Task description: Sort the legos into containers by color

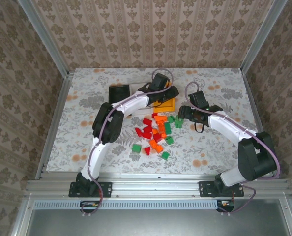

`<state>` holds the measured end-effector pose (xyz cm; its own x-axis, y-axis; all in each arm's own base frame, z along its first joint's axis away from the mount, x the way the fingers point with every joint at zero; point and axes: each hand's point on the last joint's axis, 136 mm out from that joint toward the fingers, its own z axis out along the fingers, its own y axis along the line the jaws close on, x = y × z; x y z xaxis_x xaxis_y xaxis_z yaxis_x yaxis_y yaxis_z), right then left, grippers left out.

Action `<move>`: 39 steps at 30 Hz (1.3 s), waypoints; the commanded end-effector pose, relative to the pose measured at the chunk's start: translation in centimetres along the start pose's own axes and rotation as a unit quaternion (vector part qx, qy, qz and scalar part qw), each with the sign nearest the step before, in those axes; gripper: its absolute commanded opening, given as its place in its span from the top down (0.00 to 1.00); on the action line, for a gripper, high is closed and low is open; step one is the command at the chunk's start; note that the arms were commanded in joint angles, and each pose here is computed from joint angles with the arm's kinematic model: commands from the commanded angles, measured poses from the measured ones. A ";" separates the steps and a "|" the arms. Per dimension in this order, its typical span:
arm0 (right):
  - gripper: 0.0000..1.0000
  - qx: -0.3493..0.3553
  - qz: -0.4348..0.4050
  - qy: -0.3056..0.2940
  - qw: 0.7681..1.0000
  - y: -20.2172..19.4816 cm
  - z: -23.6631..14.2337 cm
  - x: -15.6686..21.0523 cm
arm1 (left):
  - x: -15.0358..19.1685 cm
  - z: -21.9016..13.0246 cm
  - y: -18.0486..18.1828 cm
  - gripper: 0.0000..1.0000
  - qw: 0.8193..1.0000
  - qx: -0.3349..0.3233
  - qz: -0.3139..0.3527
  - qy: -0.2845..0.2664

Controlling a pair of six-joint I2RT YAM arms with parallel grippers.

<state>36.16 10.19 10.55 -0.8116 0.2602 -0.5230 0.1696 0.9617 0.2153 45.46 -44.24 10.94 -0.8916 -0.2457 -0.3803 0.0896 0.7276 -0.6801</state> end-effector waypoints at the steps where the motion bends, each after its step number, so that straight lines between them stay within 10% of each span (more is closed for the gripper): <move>1: 0.20 -0.004 -0.002 0.018 1.000 0.4 -0.2 1.3 | -3.4 -6.1 -5.7 0.35 0.995 0.082 0.042 -0.034; 8: 0.16 0.017 -0.024 0.036 0.999 2.1 1.5 2.2 | -6.2 -17.1 -7.4 0.24 0.981 0.123 0.122 -0.086; 16: 0.22 0.033 -0.045 0.062 0.997 2.4 3.4 2.5 | -2.1 -26.6 4.4 0.18 0.983 0.010 0.121 -0.139; 24: 0.39 0.051 -0.057 0.075 0.994 2.1 5.1 2.8 | 4.5 -29.0 12.8 0.12 0.988 -0.036 0.047 -0.145; 39: 0.64 0.063 -0.059 0.032 0.996 2.1 3.2 0.9 | 5.9 -29.0 13.8 0.11 0.990 -0.046 0.040 -0.128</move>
<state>37.38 12.94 4.91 -0.8933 0.1486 -0.4242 0.1386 0.9888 0.0545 28.41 -17.12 16.94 -0.7484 -0.3114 -0.5856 0.1129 0.8102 -0.5751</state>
